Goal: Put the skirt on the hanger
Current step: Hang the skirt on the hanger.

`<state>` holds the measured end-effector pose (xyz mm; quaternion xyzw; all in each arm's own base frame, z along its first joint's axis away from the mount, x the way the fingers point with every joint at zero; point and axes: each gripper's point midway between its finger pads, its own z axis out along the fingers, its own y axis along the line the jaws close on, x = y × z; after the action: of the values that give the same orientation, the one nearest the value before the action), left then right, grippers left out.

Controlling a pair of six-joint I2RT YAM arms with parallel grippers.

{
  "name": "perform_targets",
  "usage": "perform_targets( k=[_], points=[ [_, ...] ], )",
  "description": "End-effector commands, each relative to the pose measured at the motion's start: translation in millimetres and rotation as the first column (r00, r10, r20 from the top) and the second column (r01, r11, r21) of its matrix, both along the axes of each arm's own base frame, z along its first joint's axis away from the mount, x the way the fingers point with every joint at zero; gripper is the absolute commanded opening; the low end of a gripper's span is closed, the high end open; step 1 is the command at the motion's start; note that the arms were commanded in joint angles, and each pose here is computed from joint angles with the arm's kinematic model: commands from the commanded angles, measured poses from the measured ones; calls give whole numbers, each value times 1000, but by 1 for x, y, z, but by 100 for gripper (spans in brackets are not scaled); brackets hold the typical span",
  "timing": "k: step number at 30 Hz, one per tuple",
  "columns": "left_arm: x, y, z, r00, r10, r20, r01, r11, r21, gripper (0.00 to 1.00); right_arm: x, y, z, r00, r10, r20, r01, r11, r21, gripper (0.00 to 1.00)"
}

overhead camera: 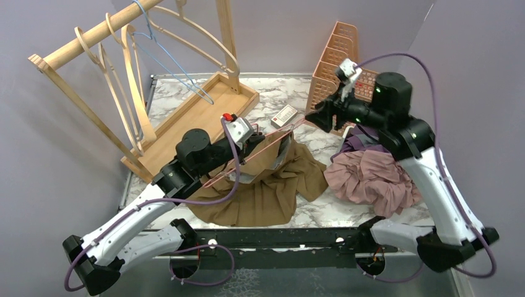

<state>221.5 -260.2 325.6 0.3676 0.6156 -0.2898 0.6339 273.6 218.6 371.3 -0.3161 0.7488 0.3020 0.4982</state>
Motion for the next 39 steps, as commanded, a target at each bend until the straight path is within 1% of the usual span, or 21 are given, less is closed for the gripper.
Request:
perform_targets(
  k=[1, 3, 5, 6, 9, 12, 16, 21, 26, 28, 29, 32, 34, 35, 37, 38, 39],
  points=[
    [-31, 4, 76, 995, -94, 35, 97, 989, -109, 0, -21, 5, 38, 923, 170, 344, -174, 985, -20, 53],
    [-41, 7, 91, 992, -124, 23, 125, 986, -107, 0, -33, 4, 41, 884, 226, 409, -224, 973, -53, 53],
    [-53, 8, 101, 985, -169, 15, 170, 981, -91, 0, -39, 4, 38, 849, 288, 443, -267, 957, -110, 53],
    [-61, 10, 109, 981, -194, 24, 195, 977, -84, 0, -42, 3, 36, 838, 312, 448, -281, 950, -136, 53],
    [-80, 13, 109, 960, -276, 45, 278, 960, -34, 0, -49, 2, 32, 818, 374, 438, -320, 927, -194, 54],
    [-97, 15, 110, 935, -348, 74, 350, 937, -9, 0, -63, 4, 29, 791, 441, 423, -386, 897, -214, 55],
    [-100, 16, 112, 929, -360, 91, 361, 932, -4, 0, -80, 4, 12, 784, 496, 373, -450, 868, -208, 56],
    [-99, 15, 113, 925, -367, 99, 368, 930, 5, 0, -90, 2, -29, 804, 545, 236, -506, 837, -210, 55],
    [-102, 14, 114, 914, -386, 120, 387, 922, 18, 0, -92, 4, -47, 809, 554, 197, -522, 831, -193, 53],
    [-104, 13, 113, 908, -400, 127, 401, 916, 24, 0, -93, 5, -47, 805, 562, 189, -534, 826, -181, 47],
    [-106, 14, 113, 905, -406, 130, 406, 913, 26, 0, -94, 6, -46, 803, 566, 189, -539, 824, -176, 41],
    [-109, 15, 113, 899, -413, 144, 414, 910, 29, 0, -95, 9, -42, 795, 573, 199, -551, 820, -157, 16],
    [-109, 16, 115, 899, -411, 153, 411, 911, 30, 0, -96, 12, -37, 788, 576, 217, -559, 818, -139, 4],
    [-108, 17, 115, 902, -404, 154, 405, 914, 28, 0, -97, 13, -34, 784, 577, 229, -563, 816, -130, 1],
    [-104, 20, 118, 915, -370, 159, 373, 928, 11, 0, -97, 14, -29, 786, 567, 247, -558, 822, -113, 1],
    [-100, 22, 121, 928, -337, 161, 342, 940, -4, 2, -96, 15, -27, 790, 557, 255, -550, 828, -105, 1],
    [-95, 25, 122, 940, -301, 159, 308, 951, -22, 13, -95, 16, -26, 792, 550, 264, -546, 832, -98, 1]
  ],
)
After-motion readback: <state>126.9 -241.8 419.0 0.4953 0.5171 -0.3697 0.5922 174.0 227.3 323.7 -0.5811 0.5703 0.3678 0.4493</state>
